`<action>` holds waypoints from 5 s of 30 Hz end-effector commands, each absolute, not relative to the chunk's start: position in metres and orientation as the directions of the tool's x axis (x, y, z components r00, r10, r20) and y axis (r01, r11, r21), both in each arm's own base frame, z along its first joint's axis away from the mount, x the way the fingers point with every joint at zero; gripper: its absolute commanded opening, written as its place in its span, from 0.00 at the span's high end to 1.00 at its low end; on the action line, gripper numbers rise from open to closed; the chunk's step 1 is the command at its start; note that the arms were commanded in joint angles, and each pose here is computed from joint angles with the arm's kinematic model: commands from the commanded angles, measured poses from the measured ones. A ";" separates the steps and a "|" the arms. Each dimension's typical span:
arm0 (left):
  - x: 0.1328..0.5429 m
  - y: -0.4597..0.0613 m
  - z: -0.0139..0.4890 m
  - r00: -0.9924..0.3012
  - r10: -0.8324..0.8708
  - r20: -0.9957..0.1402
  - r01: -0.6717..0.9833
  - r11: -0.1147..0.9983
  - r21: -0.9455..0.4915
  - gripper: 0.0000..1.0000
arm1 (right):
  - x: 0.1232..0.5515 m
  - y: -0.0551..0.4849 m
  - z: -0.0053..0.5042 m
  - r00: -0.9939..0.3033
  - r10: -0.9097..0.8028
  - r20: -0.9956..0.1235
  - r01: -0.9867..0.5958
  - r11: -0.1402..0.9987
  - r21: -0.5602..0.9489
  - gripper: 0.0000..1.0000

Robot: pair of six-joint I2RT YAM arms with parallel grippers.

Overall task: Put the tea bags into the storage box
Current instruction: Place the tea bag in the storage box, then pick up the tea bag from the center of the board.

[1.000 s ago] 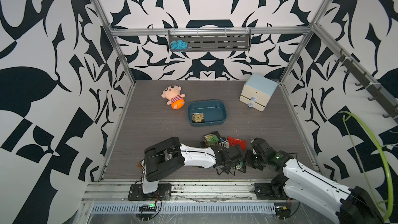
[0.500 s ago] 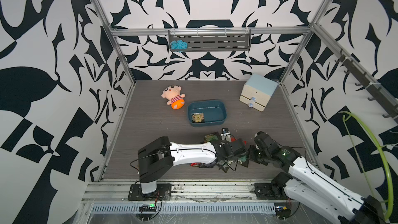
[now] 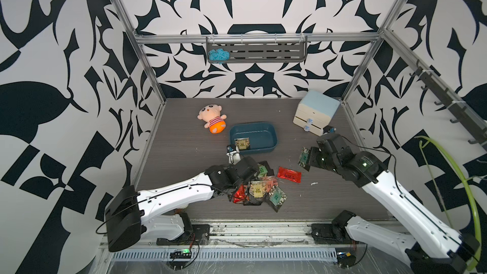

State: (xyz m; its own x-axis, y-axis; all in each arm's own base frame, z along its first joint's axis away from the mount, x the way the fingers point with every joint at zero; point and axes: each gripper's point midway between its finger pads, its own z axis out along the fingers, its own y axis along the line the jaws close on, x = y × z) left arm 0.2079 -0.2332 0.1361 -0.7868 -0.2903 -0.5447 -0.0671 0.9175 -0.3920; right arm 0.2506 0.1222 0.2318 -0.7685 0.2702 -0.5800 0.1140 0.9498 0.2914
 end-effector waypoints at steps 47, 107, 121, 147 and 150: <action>0.207 -0.136 0.127 -0.799 -0.399 -0.450 -0.190 0.877 -0.440 0.56 | 0.379 0.230 0.234 -0.803 -0.138 -0.579 -0.183 0.983 0.019 0.48; 0.106 -0.345 0.045 -0.923 -0.293 -0.249 -0.106 0.816 -0.568 0.59 | 0.163 0.207 0.032 -0.987 0.063 -0.150 -0.020 0.868 0.496 0.83; 0.106 -0.352 0.035 -0.925 -0.294 -0.240 -0.117 0.822 -0.557 0.60 | 0.154 0.196 0.009 -0.992 0.055 -0.109 0.000 0.895 0.446 0.87; 0.110 -0.380 0.047 -0.932 -0.253 -0.261 -0.065 0.823 -0.564 0.86 | 0.151 0.194 0.018 -0.988 0.070 -0.136 -0.003 0.883 0.470 0.88; 0.110 -0.381 0.052 -0.936 -0.231 -0.266 -0.048 0.832 -0.553 0.91 | 0.153 0.191 0.025 -0.984 0.078 -0.160 -0.006 0.883 0.469 0.88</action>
State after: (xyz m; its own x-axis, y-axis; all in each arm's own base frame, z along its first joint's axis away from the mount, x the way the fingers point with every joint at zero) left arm 0.1100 -0.3812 0.0513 -0.9310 -0.2643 -0.2518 -0.0709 0.8077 -0.5853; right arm 0.1546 0.1977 0.0224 -0.9870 0.0656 -0.1469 -0.0143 0.8738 0.4861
